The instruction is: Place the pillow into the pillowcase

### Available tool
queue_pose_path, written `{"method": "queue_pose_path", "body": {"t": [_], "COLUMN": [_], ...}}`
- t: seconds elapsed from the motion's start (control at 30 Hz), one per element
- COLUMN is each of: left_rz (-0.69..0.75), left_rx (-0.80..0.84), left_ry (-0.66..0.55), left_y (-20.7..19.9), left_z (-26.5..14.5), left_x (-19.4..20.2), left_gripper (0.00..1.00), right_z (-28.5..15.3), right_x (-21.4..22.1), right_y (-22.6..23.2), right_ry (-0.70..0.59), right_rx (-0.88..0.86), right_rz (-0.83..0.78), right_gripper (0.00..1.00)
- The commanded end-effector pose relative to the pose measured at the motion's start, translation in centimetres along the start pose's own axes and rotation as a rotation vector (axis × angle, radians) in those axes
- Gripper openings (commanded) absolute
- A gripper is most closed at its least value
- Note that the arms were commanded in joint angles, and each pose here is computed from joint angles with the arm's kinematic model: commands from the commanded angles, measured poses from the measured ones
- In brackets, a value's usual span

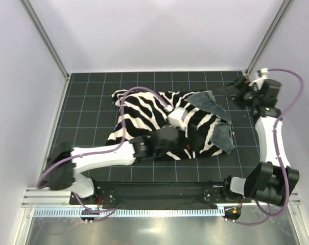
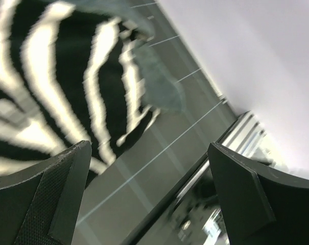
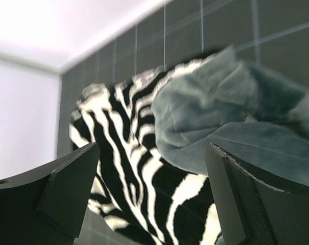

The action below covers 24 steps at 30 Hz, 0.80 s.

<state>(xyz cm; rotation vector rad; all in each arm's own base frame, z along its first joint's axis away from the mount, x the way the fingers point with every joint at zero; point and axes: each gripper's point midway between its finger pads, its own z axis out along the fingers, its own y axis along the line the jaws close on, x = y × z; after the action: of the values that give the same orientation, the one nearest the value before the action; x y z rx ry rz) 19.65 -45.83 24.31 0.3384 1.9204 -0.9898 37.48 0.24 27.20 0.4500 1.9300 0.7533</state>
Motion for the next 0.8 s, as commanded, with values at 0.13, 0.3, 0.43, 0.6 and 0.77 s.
{"method": "queue_pose_path", "body": {"t": [0.13,0.3,0.43,0.6,0.77], "left_rz": [0.016,0.028,0.026,0.054,0.065], "left_rx": [-0.144,-0.188,-0.189,-0.176,-0.185], "left_ry": [0.013,0.059,0.039,0.053,0.077], "left_y": [6.1,9.0,10.3,11.0,11.5], "left_z": [-8.4,-13.1,-15.8,-17.6,-18.4], "left_x": [0.0,1.2,1.1,1.3,1.8], "left_gripper": [1.00,1.00,1.00,1.00,1.00], "right_z": [5.5,9.2,10.3,10.3,9.5], "right_x": [3.5,6.8,8.4,10.1,11.4], "right_y": [3.9,3.8,2.3,-1.0,-4.0], "right_ry": [0.147,0.237,0.301,0.349,0.385], "right_rx": [-0.020,0.098,0.223,0.356,0.466], "right_rz": [-0.199,-0.319,-0.416,-0.468,-0.490], "right_gripper": [0.83,0.83,0.82,0.73,0.48]}}
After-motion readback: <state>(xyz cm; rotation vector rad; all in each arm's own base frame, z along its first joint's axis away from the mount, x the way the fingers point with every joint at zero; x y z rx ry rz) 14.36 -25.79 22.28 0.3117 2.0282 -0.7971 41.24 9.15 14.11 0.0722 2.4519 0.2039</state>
